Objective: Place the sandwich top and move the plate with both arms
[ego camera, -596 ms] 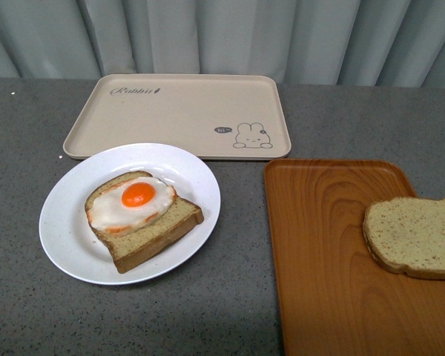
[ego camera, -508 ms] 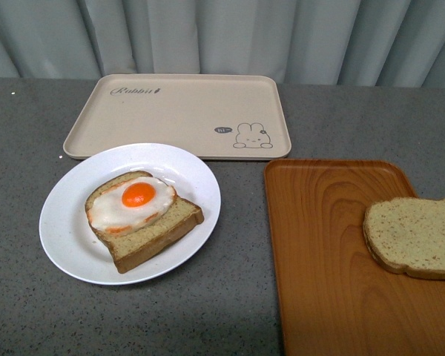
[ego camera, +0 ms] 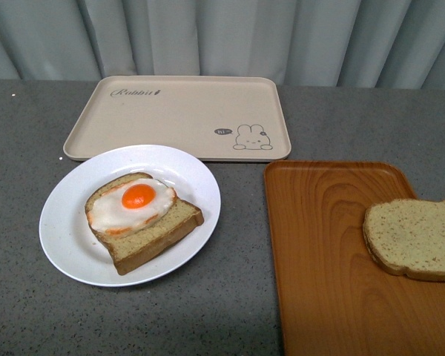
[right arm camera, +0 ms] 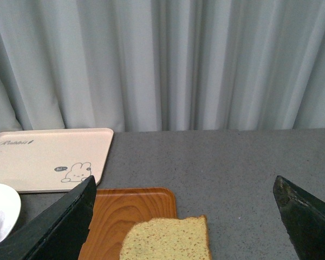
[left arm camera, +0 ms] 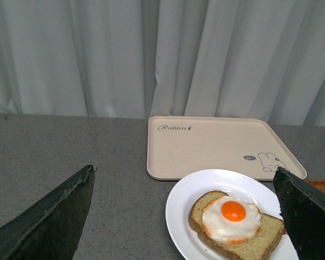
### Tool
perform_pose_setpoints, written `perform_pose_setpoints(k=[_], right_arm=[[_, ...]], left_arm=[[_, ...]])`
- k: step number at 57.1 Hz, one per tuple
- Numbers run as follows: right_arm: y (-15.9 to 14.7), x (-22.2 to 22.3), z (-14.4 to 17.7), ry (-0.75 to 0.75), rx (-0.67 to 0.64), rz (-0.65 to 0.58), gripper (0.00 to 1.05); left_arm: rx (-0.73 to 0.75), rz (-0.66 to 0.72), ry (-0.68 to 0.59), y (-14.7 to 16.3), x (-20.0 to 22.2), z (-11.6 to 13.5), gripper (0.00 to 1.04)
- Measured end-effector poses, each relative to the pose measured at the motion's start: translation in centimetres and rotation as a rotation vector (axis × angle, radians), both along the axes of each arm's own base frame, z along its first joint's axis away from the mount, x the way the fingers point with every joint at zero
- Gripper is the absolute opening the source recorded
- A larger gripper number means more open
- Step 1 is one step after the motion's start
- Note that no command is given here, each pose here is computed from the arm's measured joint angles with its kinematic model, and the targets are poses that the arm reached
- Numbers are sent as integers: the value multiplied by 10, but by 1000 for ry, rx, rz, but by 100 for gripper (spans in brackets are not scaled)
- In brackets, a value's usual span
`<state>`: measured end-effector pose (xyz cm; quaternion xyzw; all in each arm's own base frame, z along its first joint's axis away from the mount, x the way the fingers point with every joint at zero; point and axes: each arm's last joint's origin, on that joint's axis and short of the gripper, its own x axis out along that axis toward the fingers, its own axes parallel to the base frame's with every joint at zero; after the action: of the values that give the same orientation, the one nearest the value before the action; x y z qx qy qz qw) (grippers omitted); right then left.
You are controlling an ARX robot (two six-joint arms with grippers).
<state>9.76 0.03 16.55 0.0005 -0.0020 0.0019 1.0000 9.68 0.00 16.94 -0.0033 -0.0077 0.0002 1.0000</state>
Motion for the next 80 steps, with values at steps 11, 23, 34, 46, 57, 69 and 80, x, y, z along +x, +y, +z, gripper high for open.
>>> perform_pose_setpoints(k=[11,23,34,46,57,69,80], right_arm=[[0,0,0,0,0,0,96],[0,0,0,0,0,0,96],[0,0,0,0,0,0,96],[0,0,0,0,0,0,96],[0,0,0,0,0,0,96],[0,0,0,0,0,0,96],[0,0,0,0,0,0,96]], left_arm=[[0,0,0,0,0,0,98],[0,0,0,0,0,0,98],[0,0,0,0,0,0,98],[0,0,0,0,0,0,98],[0,0,0,0,0,0,98],[0,0,0,0,0,0,98],[0,0,0,0,0,0,98]])
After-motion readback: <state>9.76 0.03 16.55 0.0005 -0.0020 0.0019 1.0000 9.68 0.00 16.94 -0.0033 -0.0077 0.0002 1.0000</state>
